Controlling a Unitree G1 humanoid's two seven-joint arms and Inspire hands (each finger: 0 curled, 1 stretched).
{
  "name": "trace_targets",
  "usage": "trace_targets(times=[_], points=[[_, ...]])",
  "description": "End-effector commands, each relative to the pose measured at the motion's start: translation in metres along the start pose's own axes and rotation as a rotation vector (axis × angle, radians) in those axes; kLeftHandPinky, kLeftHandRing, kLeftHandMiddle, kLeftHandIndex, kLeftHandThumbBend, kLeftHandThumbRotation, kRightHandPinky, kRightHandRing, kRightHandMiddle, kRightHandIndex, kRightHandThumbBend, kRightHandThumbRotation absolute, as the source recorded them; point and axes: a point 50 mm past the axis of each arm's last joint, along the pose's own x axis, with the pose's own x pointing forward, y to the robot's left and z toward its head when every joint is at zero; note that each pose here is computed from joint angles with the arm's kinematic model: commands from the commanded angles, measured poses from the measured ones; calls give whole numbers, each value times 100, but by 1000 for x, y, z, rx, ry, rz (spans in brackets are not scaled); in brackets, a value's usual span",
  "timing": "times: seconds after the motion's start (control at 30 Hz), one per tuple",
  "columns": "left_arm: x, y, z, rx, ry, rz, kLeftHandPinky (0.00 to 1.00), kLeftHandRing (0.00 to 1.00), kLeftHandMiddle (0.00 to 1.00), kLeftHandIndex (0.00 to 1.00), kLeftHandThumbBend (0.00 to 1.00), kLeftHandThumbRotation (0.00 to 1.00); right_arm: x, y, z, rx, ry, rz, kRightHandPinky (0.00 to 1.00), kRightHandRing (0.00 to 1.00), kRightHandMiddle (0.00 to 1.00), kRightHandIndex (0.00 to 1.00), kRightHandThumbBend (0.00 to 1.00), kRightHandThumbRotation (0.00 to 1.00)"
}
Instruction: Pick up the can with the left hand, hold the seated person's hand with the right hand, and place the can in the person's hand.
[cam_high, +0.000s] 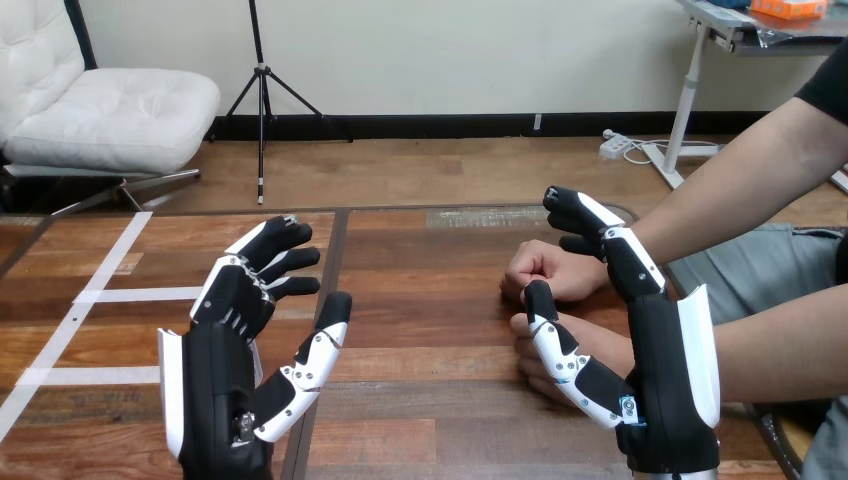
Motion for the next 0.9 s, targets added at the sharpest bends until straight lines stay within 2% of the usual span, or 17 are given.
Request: trace_targets(times=[0.0, 0.57, 0.87], points=[[10, -2, 13, -15, -94, 5, 60, 69, 73, 73, 46, 0, 15, -2, 5, -3, -66, -9, 72, 79, 82, 81, 27, 0], [13, 3, 17, 13, -142, 27, 58, 67, 72, 73, 47, 0, 15, 0, 4, -6, -68, -11, 71, 78, 82, 81, 27, 0], [13, 5, 16, 12, -144, 29, 57, 66, 71, 72, 48, 0, 14, 0, 5, -5, -65, -8, 71, 80, 83, 82, 26, 0]])
